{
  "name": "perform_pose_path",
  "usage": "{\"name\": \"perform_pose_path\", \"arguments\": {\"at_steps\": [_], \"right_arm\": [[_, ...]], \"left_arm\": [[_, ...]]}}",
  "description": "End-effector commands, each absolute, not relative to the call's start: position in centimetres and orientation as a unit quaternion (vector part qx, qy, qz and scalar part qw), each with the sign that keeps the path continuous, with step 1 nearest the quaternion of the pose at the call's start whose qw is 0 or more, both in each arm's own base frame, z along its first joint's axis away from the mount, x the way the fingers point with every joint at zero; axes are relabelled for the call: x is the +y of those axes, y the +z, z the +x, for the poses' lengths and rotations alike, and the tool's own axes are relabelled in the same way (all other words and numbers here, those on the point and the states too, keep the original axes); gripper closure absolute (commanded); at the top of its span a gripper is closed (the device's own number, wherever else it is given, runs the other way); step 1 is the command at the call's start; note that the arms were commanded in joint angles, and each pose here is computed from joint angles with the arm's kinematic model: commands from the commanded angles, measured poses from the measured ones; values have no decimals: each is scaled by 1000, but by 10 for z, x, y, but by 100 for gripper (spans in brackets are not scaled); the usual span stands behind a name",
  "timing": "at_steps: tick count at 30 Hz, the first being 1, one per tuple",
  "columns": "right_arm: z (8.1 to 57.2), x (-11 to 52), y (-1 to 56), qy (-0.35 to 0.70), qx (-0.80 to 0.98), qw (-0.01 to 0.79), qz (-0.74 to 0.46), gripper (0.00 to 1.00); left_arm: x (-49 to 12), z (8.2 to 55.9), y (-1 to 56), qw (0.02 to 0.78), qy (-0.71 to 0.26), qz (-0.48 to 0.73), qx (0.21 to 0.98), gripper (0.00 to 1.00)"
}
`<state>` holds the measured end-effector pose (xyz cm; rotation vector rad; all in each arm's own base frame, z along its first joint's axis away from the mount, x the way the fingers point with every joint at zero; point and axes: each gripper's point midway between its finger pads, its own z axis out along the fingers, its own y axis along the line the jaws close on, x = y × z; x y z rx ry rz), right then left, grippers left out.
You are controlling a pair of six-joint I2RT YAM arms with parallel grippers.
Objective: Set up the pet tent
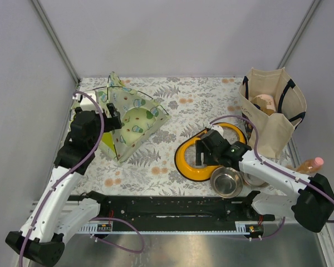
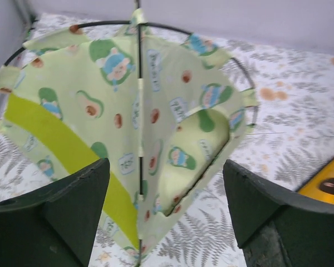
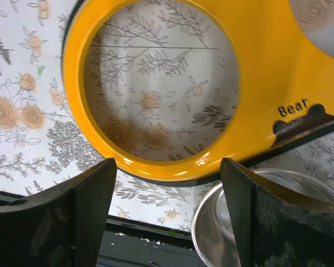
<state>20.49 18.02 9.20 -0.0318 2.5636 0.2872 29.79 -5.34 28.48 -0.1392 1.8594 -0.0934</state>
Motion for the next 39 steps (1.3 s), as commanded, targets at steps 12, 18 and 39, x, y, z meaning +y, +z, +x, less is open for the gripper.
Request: {"name": "perform_pose_path", "arguments": {"at_steps": [12,18,39], "right_arm": [[261,292,78,209,949,215,-93,29],[262,305,64,222,951,194,-90,48],[332,312,67,187,946,216,-154,71]], "left_arm": [[-96,253,312,592,-193,-9,782,14],[-90,250,306,587,-171,0,791,14],[-94,246,306,573,-176,17,800,14]]}}
